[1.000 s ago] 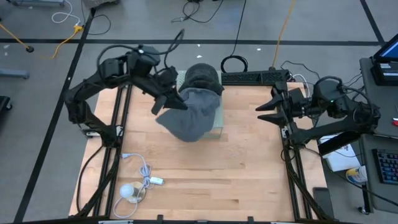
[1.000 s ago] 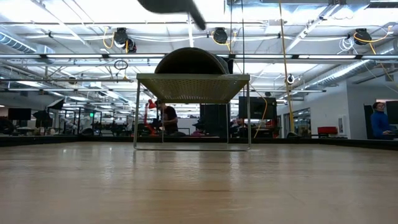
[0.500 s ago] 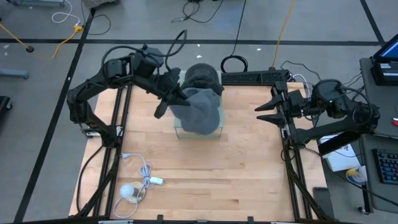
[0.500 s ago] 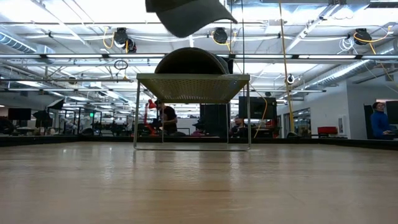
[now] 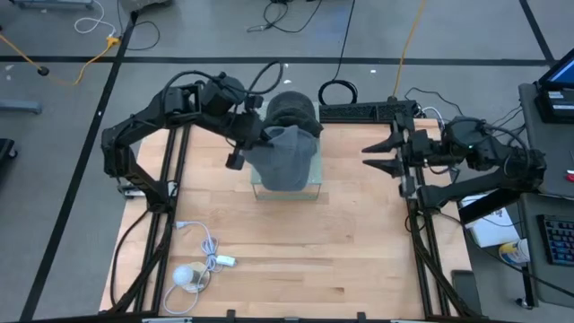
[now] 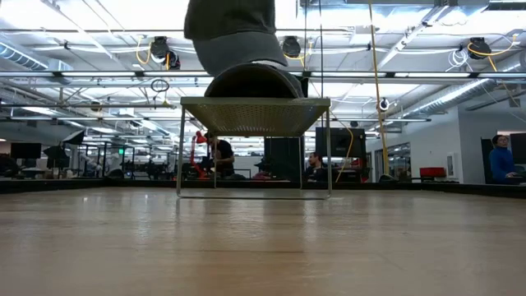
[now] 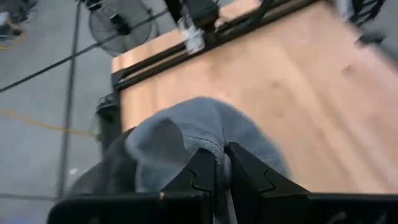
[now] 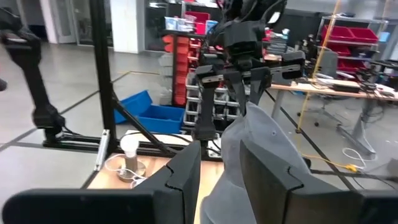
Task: Pick & Place hat
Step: Stack the gray cap on top of the gray cap on the shelf
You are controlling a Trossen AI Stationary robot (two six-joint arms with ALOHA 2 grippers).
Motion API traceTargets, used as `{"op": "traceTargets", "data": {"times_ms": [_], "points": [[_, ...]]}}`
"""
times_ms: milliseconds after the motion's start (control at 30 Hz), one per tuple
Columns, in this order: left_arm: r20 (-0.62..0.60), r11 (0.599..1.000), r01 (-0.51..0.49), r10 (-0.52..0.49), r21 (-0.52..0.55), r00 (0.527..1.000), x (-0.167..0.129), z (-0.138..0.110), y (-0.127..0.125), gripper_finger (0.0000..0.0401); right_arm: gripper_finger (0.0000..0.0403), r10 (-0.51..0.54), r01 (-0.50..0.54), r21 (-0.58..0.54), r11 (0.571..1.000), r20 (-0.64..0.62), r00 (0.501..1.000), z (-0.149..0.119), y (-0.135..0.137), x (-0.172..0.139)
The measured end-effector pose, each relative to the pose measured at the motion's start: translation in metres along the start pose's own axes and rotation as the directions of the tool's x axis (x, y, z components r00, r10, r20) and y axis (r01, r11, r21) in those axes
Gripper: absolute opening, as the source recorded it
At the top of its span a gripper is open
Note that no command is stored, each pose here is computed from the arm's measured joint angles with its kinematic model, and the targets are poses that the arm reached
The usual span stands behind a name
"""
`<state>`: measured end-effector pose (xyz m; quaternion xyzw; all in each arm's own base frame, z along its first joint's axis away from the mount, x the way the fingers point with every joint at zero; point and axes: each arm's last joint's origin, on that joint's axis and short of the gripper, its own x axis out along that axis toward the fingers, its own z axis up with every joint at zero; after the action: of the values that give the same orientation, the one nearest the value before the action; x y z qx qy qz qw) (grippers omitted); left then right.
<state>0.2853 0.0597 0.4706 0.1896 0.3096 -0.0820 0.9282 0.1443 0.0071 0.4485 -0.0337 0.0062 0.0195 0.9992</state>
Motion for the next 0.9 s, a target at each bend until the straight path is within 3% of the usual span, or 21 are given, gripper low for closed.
{"op": "traceTargets", "data": {"times_ms": [433,900], "points": [[-0.141,0.973,-0.142,0.168,0.182,0.976,0.03,-0.006,0.016,0.0023,0.0103,-0.039,0.039,-0.001,0.999,-0.061,0.997,-0.008,0.0,0.02],[-0.233,0.954,-0.242,0.28,0.176,0.931,0.065,-0.013,0.034,0.0024,0.0098,-0.04,0.039,-0.005,0.999,-0.072,0.997,-0.009,0.0,0.024]]}}
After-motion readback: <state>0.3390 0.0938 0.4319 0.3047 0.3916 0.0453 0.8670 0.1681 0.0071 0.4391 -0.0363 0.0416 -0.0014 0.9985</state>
